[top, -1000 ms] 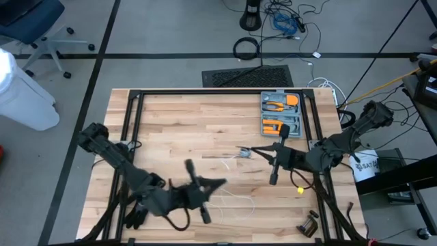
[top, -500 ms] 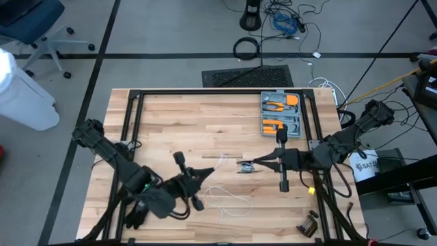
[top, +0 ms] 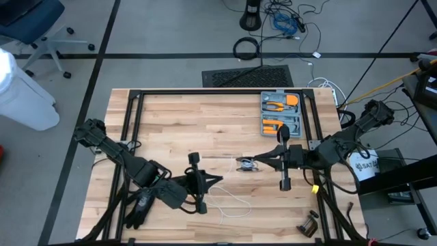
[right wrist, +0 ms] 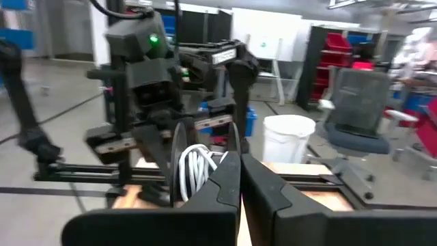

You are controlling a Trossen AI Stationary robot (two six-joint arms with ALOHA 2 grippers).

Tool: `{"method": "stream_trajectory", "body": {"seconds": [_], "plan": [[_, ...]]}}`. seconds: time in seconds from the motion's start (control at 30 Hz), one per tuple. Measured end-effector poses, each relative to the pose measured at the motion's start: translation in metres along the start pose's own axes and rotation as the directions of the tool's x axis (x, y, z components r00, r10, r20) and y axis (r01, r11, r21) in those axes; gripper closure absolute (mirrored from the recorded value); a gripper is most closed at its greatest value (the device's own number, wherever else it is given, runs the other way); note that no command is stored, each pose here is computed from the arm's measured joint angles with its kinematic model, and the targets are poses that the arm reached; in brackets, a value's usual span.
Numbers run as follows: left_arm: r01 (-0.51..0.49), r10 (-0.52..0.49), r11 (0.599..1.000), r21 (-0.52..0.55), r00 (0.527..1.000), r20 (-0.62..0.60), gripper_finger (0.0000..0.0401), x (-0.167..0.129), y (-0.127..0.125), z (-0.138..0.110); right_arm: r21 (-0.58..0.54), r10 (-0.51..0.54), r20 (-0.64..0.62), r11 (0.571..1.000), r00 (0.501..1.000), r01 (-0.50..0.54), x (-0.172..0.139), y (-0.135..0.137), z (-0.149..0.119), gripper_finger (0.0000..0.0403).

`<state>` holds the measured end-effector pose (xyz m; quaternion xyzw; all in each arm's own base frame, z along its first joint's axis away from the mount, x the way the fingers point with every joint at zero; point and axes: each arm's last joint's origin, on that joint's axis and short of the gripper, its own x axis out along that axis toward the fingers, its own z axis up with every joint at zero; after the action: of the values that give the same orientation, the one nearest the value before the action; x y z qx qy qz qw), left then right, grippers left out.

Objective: Coil cords
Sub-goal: Uncoil the white wire from the spool

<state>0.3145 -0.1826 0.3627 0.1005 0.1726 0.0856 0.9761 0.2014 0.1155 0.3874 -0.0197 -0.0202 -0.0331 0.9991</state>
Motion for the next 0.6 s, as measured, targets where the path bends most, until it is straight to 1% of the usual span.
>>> {"method": "stream_trajectory", "body": {"seconds": [0.13, 0.3, 0.43, 0.5, 0.6], "plan": [[0.028, -0.028, 0.999, -0.025, 0.999, 0.027, 0.0360, 0.0007, -0.0004, 0.0034, -0.030, -0.076, -0.005, 0.997, 0.997, 0.076, 0.0000, -0.0023, -0.0001, 0.0403], [0.093, -0.092, 0.995, -0.029, 0.995, 0.031, 0.0318, -0.0001, -0.0029, 0.0040, -0.040, -0.080, -0.003, 0.996, 0.997, 0.080, -0.0007, -0.0030, 0.0006, 0.0403], [0.105, -0.104, 0.994, -0.024, 0.994, 0.031, 0.0297, -0.0020, -0.0056, 0.0038, -0.036, -0.081, 0.002, 0.996, 0.997, 0.081, -0.0020, -0.0042, 0.0019, 0.0403], [0.097, -0.096, 0.995, -0.024, 0.995, 0.034, 0.0292, -0.0027, -0.0062, 0.0039, -0.035, -0.081, 0.003, 0.996, 0.997, 0.081, -0.0022, -0.0043, 0.0021, 0.0403], [0.017, -0.016, 0.999, -0.036, 0.999, 0.047, 0.0290, -0.0026, -0.0039, 0.0051, -0.037, -0.080, 0.001, 0.996, 0.997, 0.080, -0.0021, -0.0042, 0.0018, 0.0403]]}}
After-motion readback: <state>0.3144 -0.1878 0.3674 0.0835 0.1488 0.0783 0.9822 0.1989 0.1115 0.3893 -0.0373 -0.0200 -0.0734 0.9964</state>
